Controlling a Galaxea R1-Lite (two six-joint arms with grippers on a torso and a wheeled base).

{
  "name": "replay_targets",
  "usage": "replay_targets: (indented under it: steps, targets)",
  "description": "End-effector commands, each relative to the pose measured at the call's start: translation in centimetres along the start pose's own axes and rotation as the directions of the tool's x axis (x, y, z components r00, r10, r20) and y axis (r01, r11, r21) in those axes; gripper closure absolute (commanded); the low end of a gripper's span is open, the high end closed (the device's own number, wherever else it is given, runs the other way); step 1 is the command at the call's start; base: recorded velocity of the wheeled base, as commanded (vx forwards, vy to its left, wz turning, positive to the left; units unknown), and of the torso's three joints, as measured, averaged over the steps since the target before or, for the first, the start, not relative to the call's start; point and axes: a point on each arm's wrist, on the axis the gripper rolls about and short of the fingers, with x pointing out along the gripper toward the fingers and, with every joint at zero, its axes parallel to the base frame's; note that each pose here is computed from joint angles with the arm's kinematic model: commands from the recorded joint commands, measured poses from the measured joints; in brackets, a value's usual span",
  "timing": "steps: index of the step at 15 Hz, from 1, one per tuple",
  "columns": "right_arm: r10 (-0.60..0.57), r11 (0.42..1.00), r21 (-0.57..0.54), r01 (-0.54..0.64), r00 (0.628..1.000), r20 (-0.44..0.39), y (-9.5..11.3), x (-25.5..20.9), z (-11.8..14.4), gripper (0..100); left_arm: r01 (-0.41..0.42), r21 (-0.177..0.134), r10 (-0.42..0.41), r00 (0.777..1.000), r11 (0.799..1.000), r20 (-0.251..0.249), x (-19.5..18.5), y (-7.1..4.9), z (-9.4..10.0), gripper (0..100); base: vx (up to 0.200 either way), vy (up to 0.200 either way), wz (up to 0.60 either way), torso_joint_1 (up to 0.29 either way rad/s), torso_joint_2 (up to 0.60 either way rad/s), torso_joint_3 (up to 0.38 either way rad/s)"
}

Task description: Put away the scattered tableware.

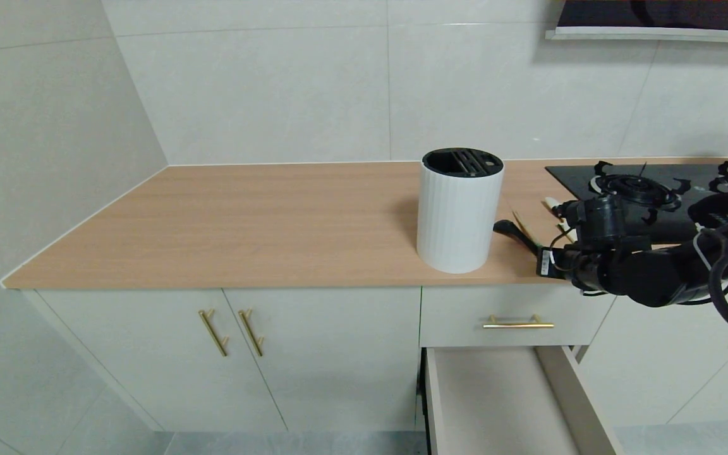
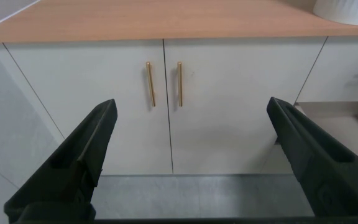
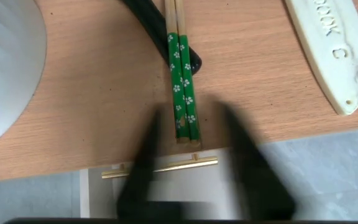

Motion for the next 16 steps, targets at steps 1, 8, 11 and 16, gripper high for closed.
replay_targets:
  steps: [1, 8, 11, 16]
  targets:
    - [0.001, 1.0, -0.001, -0.001, 1.0, -0.002, 0.0, 0.0, 0.0, 100, 0.0, 0.0, 0.0, 1.0, 1.0, 0.0, 0.0, 0.0, 0.0, 0, 0.0, 0.0, 0.0, 0.0, 0.0, 0.0]
    - [0.007, 1.0, 0.011, -0.008, 0.999, 0.034, -0.2, -1.6, 1.3, 100, 0.0, 0.0, 0.0, 1.0, 1.0, 0.0, 0.0, 0.0, 0.0, 0, 0.0, 0.0, 0.0, 0.0, 0.0, 0.0]
    - [0.015, 1.0, 0.017, -0.016, 0.998, 0.056, -0.7, -3.7, 2.4, 100, 0.0, -0.001, 0.0, 1.0, 1.0, 0.0, 0.0, 0.0, 0.0, 0, 0.0, 0.0, 0.0, 0.0, 0.0, 0.0]
    - [0.137, 0.991, -0.002, -0.137, 0.991, -0.003, -3.1, -14.7, 5.7, 100, 0.0, -0.001, 0.0, 1.0, 1.0, 0.0, 0.0, 0.0, 0.0, 0, 0.0, 0.0, 0.0, 0.0, 0.0, 0.0]
